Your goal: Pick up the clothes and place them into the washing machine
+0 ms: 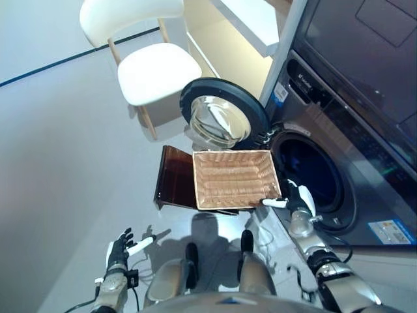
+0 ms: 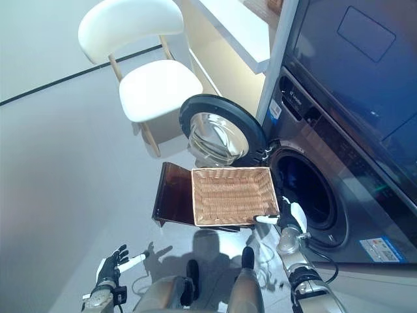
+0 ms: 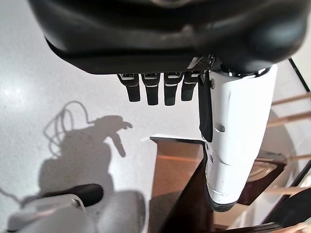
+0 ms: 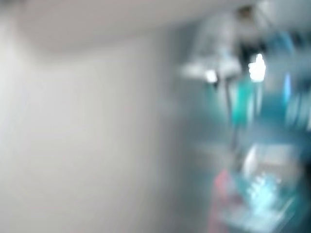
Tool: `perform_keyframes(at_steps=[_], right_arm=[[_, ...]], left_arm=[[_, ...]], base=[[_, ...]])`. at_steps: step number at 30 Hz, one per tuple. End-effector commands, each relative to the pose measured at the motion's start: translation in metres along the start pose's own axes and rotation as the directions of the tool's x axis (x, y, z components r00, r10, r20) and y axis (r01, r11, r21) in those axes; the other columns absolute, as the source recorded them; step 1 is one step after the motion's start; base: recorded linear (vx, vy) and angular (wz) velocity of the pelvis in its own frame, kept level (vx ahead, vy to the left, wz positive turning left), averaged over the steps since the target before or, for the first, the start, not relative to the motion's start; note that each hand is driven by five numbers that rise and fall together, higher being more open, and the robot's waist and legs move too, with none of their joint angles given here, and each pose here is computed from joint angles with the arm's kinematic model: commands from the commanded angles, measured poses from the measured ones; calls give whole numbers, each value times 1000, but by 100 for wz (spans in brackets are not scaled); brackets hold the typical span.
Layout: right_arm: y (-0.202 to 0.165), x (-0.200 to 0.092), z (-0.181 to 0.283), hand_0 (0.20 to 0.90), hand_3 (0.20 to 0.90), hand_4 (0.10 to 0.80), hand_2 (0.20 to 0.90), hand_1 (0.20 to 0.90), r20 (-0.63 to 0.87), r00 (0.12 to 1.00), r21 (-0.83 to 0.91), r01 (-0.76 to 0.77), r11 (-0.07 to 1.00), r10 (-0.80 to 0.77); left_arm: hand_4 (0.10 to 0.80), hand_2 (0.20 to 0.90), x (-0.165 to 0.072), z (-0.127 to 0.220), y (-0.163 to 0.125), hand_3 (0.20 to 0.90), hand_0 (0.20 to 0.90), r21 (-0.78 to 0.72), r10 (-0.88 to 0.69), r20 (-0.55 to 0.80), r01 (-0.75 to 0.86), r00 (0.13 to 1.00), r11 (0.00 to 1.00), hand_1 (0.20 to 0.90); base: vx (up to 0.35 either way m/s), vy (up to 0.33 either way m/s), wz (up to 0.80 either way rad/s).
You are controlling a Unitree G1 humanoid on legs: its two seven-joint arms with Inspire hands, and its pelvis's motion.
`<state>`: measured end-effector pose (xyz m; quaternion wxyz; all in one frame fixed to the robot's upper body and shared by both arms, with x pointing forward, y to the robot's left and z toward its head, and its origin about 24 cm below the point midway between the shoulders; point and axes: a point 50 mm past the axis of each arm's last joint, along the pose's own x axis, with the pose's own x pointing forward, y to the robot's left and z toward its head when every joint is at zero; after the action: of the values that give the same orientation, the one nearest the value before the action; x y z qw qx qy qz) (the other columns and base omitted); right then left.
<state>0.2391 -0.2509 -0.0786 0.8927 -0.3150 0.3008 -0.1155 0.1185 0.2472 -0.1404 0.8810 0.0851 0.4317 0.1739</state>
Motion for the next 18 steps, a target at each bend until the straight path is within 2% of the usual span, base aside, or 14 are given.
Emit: perform_keyframes(at_steps=[1,4,7,10,18], right_arm=[[-9,4,8,900,900,800,900,900,72,997,-50,19,999,-15],[3,-2,-7,900,900,800,900,900,29,999,-109,-38,993,41],[10,-6,-17,900,900,800,900,900,-2,998,-132,-70,989,70],[30,-21,-43,900,900,800,900,900,-87,985,-202,-165,965,150],[50,-47,-86,900,900,800,900,900,-273,937,-208,-281,937,221]], left_arm=[[800,900,3,-1,28,900,900,106,102,7,-102,995,989,900],[800,900,0,-15,31,900,900,160,102,-61,-91,993,983,900],[800,900,0,-18,32,900,900,191,99,-69,-84,993,978,900],[800,900,-4,-30,30,900,900,259,85,-119,-52,989,964,900],[800,900,-9,-44,21,900,900,252,71,-193,-20,979,968,900]], base=[[103,-18,1],[87,-18,-1],[83,-12,-1],[79,-19,5],[14,-6,2]])
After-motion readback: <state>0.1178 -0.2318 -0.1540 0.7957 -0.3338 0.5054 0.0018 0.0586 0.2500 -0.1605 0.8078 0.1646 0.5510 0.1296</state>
